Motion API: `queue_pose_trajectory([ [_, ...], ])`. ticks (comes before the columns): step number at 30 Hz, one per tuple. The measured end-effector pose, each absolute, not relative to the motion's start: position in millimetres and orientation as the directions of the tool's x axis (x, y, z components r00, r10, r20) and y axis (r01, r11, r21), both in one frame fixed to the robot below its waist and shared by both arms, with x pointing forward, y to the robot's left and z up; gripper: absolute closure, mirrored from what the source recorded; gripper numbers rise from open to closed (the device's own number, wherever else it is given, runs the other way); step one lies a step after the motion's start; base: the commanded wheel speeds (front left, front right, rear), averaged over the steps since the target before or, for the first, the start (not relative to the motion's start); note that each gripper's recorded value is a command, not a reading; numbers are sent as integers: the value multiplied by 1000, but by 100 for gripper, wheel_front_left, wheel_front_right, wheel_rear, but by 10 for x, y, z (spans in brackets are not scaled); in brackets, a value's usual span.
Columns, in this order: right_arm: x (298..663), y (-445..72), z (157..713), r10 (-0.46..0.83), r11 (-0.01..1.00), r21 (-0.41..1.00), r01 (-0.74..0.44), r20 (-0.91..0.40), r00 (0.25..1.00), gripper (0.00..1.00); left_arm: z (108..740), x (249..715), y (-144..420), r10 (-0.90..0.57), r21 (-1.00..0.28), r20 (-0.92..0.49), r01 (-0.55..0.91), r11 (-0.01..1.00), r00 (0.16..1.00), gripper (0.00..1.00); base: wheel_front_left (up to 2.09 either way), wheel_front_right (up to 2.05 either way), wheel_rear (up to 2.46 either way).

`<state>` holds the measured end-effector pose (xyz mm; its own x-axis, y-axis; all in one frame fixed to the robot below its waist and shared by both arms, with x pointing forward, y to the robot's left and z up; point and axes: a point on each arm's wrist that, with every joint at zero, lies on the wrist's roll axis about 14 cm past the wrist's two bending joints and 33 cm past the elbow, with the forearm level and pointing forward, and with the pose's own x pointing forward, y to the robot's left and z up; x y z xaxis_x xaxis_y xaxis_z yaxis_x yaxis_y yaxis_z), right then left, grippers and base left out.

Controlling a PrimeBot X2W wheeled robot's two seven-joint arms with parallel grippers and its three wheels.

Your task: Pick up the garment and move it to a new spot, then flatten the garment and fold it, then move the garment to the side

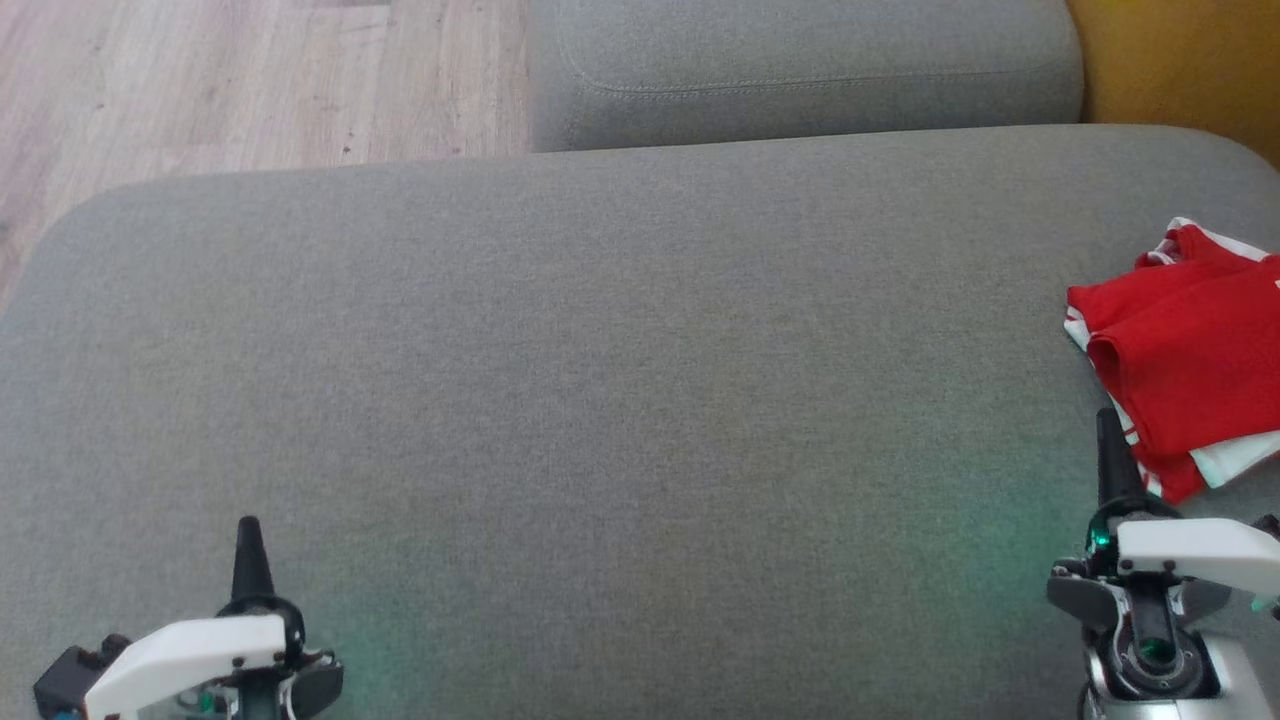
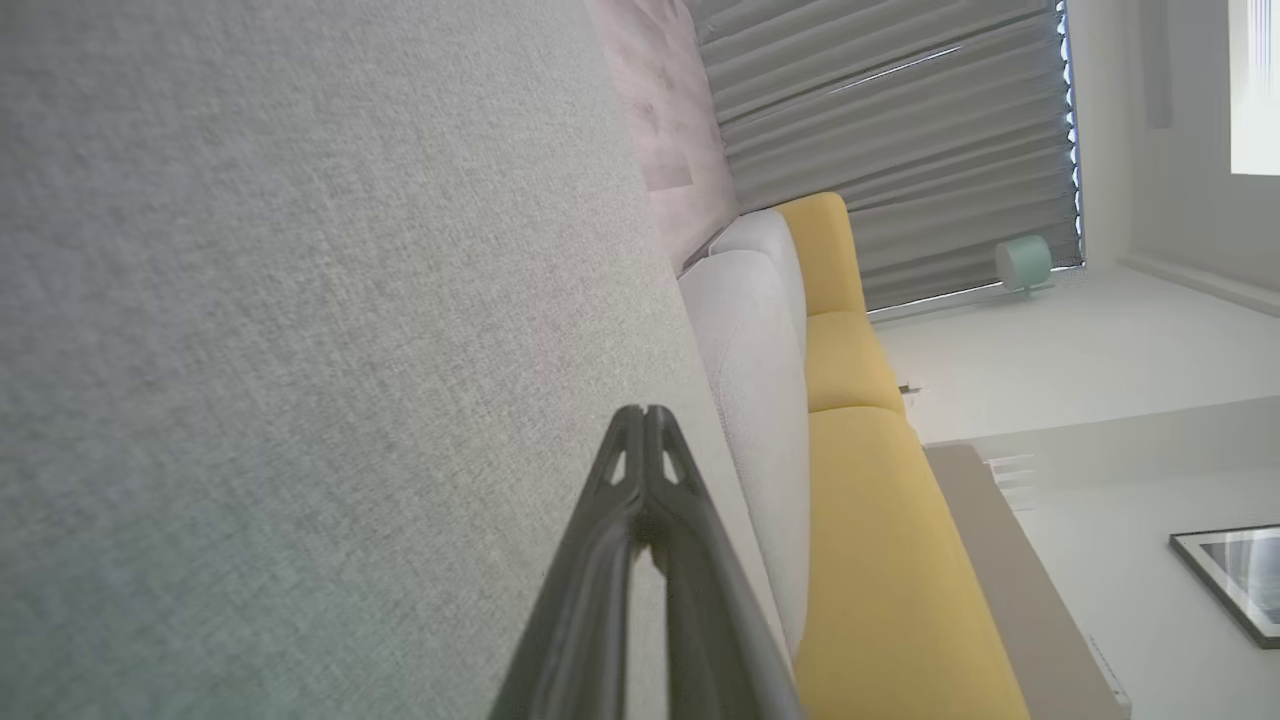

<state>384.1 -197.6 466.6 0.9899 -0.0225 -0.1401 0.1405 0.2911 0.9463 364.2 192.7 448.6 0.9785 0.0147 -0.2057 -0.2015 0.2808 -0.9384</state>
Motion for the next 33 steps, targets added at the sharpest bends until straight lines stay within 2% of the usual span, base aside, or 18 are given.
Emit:
queue_pose_trajectory([
  [26, 3805, -2063, 4841, -26, 0, 997, 75, -75, 997, 100, 4743, 3741, 1866, -31, -995, -104, -104, 5, 994, 100, 0, 0, 0],
  [33, 3806, -2067, 4850, -28, -7, 997, 72, -72, 997, 100, 4751, 3742, 1870, -29, -995, -99, -99, -1, 995, 100, 0, 0, 0],
])
